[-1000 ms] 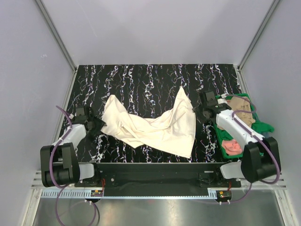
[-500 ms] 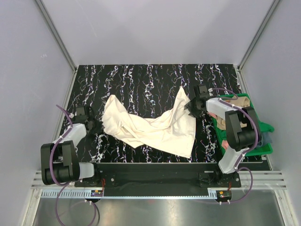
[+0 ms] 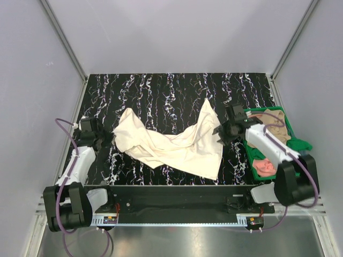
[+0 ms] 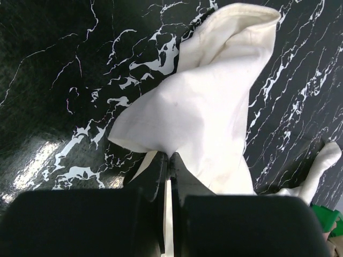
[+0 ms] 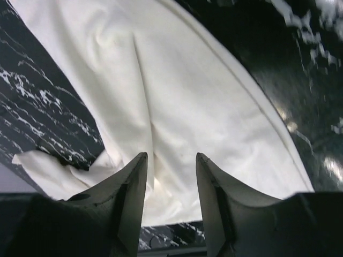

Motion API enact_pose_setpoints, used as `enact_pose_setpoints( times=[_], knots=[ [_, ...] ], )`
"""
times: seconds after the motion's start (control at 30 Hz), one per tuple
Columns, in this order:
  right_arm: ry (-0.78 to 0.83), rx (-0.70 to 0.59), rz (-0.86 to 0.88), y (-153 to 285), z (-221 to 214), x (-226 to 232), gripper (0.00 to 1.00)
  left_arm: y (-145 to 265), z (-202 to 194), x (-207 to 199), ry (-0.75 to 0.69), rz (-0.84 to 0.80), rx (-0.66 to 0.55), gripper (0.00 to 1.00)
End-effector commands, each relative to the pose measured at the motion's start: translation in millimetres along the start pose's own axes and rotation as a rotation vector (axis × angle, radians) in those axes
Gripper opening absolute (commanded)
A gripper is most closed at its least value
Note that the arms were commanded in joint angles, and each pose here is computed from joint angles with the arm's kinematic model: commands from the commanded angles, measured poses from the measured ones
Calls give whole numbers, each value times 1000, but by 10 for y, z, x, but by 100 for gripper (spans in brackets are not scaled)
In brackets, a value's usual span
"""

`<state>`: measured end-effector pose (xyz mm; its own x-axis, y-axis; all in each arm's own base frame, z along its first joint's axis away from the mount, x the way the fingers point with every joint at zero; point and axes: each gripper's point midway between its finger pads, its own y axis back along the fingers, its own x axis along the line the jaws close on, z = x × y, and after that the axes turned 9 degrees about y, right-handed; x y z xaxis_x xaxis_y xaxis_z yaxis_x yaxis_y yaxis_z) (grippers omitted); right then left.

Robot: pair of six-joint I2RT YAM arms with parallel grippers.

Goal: Fold and stack the t-shirts
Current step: Flatten the tshirt out

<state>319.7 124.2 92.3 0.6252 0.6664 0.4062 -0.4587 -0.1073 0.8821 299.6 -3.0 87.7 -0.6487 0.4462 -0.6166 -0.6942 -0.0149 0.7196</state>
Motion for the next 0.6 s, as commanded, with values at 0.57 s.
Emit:
enact_pose_setpoints(
  times=[0.57],
  knots=[
    [-164,224,-299,435,-1736,-1328,52,228,40,-260,-24,-100,-8,0]
  ],
)
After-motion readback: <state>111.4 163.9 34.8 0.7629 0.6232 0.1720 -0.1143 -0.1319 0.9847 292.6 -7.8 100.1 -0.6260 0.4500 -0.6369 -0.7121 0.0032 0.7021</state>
